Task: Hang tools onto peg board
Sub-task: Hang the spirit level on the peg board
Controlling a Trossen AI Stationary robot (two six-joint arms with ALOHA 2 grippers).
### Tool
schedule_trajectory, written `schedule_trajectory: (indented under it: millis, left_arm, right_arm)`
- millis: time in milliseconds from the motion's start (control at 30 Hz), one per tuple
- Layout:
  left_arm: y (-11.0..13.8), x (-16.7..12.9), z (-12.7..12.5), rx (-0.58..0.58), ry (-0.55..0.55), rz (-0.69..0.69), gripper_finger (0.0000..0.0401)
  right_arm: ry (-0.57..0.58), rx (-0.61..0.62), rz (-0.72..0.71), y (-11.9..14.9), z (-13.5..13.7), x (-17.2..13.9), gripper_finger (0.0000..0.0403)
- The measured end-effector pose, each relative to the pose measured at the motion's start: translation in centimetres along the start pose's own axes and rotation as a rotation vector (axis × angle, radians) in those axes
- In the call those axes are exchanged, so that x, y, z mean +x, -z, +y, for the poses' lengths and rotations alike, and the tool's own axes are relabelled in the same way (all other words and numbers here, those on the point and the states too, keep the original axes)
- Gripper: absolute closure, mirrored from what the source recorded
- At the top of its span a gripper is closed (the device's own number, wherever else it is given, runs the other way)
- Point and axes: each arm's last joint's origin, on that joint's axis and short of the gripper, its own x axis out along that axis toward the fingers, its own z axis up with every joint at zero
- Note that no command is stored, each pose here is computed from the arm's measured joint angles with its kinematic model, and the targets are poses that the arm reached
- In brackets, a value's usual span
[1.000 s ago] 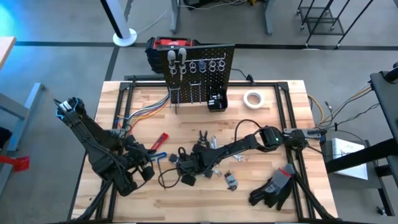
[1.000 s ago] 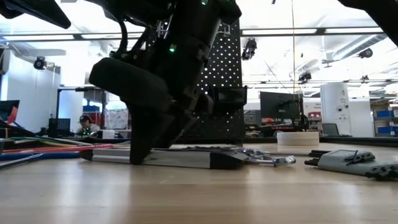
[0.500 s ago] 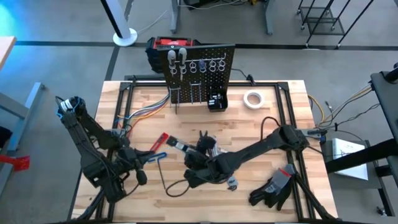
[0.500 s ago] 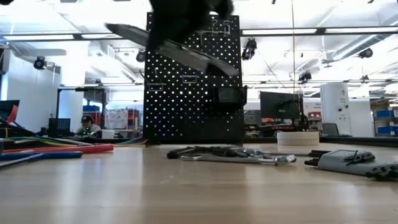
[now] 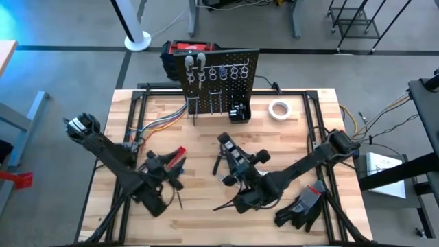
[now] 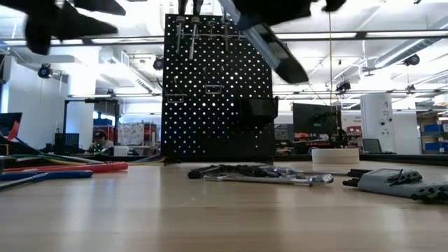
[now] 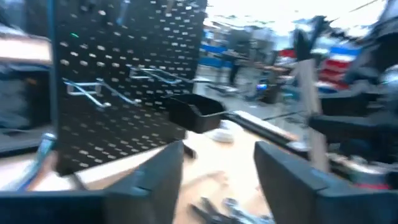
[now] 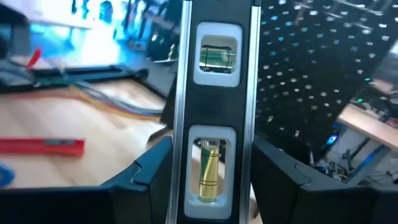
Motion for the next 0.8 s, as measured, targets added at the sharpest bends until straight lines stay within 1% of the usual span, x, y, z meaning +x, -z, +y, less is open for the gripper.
schedule_trajectory:
  millis: [67,167,267,333,400,567,667,733,800]
  left_arm:
    - [0.6,1.2,-0.4,0.062,-0.048,-0.006,0.0177]
    - [1.5,3.0,-1.3,0.158,-0.111,0.042,0.0153]
    - [1.9,4.7,-2.8,0.236,-0.145,0.139,0.015]
    - [1.8,5.7,-4.2,0.302,-0.144,0.211,0.0155]
    - [1.6,6.6,-5.6,0.376,-0.134,0.246,0.0162]
    - [-0.7,8.2,-8.6,0.488,-0.099,0.282,0.0175]
    - [-2.5,8.8,-9.9,0.618,-0.023,0.34,0.0182]
    - [-3.7,9.1,-10.8,0.63,0.015,0.357,0.0186]
    - [-4.9,9.4,-11.5,0.621,0.025,0.345,0.0189]
  right_arm:
    - [0.016,-0.012,-0.004,1.5,0.2,0.3,0.0243]
    - [0.055,0.042,-0.05,2.5,0.1,0.5,0.0243]
    - [0.077,0.11,-0.072,3.1,-0.2,0.8,0.0243]
    - [0.083,0.138,-0.071,3.6,-0.3,1.1,0.0243]
    - [0.096,0.156,-0.085,3.9,-0.4,1.3,0.0243]
    - [0.11,0.163,-0.11,4.0,-0.5,1.3,0.0243]
    - [0.107,0.158,-0.112,4.0,-0.4,1.1,0.0243]
    - [0.096,0.144,-0.115,4.1,-0.4,0.7,0.0243]
    - [0.08,0.133,-0.119,4.1,-0.2,0.1,0.0243]
